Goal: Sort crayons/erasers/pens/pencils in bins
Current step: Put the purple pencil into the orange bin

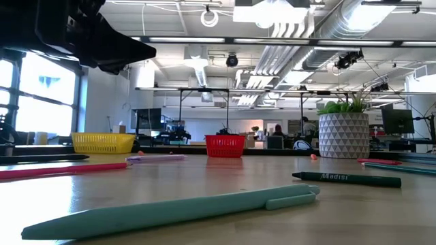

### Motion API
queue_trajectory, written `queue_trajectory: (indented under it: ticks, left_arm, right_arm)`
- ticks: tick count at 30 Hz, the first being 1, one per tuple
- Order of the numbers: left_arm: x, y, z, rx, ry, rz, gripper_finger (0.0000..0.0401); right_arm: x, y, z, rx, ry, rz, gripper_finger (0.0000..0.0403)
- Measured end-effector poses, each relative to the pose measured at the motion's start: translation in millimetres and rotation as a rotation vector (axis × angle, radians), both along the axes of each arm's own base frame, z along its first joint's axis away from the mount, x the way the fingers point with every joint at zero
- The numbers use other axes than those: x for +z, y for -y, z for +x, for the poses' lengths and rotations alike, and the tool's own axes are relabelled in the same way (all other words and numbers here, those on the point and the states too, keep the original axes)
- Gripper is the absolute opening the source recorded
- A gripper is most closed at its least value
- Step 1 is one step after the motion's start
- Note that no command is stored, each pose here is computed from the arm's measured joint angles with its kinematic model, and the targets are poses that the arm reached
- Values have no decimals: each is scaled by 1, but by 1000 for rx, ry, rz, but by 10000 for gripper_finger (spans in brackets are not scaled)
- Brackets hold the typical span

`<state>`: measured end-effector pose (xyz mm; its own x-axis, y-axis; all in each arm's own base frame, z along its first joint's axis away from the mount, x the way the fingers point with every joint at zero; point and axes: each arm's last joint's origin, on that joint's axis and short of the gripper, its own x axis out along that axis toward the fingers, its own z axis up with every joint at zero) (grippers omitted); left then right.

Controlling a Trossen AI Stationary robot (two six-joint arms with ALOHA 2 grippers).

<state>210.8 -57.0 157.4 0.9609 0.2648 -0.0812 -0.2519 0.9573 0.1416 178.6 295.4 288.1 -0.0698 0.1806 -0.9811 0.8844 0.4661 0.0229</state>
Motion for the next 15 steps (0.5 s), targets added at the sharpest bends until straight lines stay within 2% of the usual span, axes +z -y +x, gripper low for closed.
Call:
queue_trajectory:
  ticks: [6,15]
  left_arm:
    - [0,-2,1,3,-3,11,0]
    - [0,-6,3,-32,-3,-2,0]
  right_arm:
    - [1,-11,-10,-69,-121,94,28]
    - [-2,-14,-20,-130,-183,71,28]
